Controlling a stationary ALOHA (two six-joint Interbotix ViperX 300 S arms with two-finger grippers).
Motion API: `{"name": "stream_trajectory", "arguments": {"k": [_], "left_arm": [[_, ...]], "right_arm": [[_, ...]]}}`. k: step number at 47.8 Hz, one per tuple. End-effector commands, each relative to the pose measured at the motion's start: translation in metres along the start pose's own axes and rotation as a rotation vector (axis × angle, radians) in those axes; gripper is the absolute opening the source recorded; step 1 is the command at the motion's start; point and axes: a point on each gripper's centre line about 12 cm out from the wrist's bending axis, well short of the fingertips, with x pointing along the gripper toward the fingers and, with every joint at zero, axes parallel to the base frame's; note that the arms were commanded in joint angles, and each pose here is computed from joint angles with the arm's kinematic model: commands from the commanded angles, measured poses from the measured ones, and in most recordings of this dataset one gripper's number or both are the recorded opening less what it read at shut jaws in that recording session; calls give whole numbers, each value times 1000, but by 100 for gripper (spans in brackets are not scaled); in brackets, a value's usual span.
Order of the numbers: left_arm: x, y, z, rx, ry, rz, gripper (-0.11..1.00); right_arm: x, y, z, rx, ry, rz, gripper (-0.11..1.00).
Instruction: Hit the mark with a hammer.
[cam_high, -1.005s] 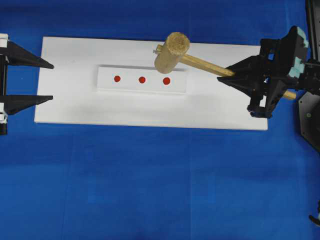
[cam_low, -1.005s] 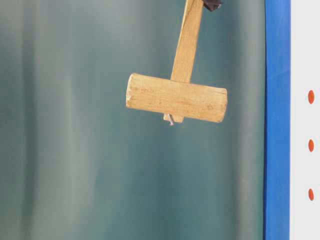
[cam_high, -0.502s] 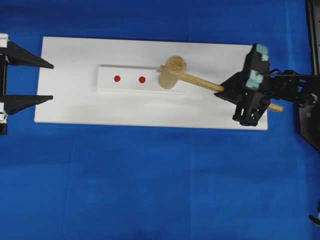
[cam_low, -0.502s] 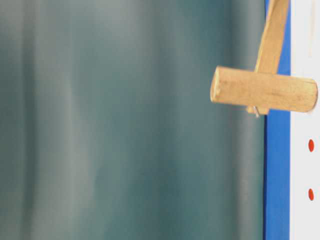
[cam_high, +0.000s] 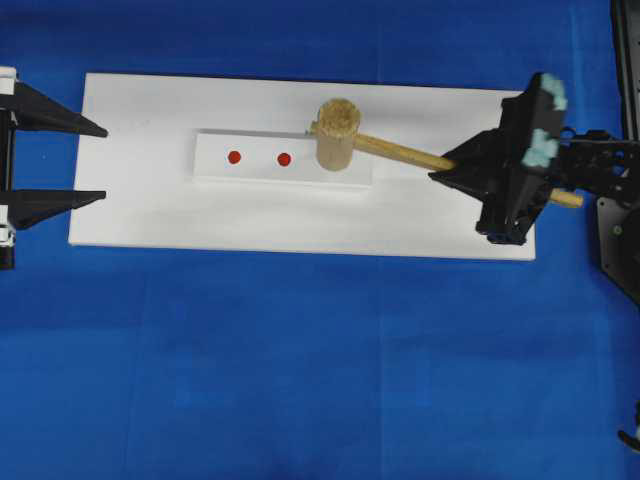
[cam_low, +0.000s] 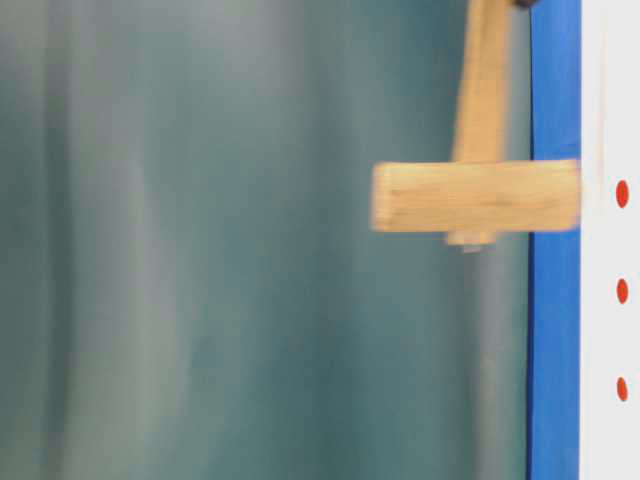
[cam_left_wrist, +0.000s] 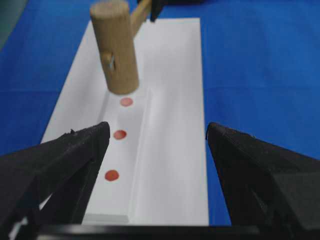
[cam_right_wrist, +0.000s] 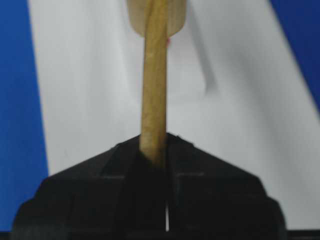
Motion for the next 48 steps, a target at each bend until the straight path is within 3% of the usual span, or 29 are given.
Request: {"name": "stream_trajectory", "arguments": {"k": [1,22,48], "left_arm": [[2,1,4,-4,-9,4,76],[2,1,4,-2,-10,5,76],[2,2,4,-5,-7,8,77]], "right_arm": [[-7,5,22,-8,-79,21,2],[-3,12,34,-27,-84,42,2],[81,66,78,-140,-30,121,2]]}}
